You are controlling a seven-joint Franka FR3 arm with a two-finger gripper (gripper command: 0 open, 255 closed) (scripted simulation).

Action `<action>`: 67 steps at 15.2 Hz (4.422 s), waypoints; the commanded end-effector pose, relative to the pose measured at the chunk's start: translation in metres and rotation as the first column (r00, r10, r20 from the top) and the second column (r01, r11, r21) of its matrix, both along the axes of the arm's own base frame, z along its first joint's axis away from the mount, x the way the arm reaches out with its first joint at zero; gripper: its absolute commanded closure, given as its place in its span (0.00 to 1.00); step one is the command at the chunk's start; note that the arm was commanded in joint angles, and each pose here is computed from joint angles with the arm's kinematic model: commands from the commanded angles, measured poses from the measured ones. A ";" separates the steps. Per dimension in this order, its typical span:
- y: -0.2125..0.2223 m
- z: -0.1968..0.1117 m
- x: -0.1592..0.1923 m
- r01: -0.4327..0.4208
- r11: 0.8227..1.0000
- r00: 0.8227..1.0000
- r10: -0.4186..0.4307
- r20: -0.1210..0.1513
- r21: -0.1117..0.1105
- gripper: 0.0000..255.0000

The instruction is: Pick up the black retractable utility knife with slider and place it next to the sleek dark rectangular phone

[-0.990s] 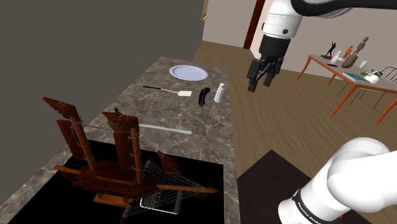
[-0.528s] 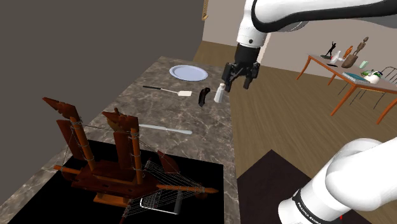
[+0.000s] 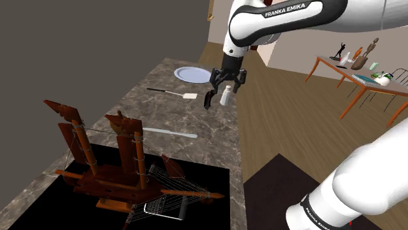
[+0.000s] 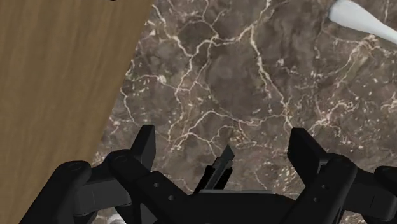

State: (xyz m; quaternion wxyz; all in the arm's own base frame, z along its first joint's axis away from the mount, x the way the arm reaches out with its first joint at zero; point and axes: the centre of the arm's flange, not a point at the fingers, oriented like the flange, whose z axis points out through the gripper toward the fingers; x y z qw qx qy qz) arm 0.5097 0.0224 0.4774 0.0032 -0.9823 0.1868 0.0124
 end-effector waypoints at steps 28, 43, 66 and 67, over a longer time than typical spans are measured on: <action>-0.080 -0.146 0.170 0.391 0.920 0.920 -0.390 0.032 -0.007 0.00; -0.080 -0.140 0.170 0.391 0.920 0.920 -0.390 0.032 -0.007 1.00; -0.010 -0.054 0.132 0.391 0.920 0.920 -0.390 0.032 -0.007 1.00; 0.001 -0.054 0.126 0.391 0.920 0.920 -0.390 0.032 -0.007 1.00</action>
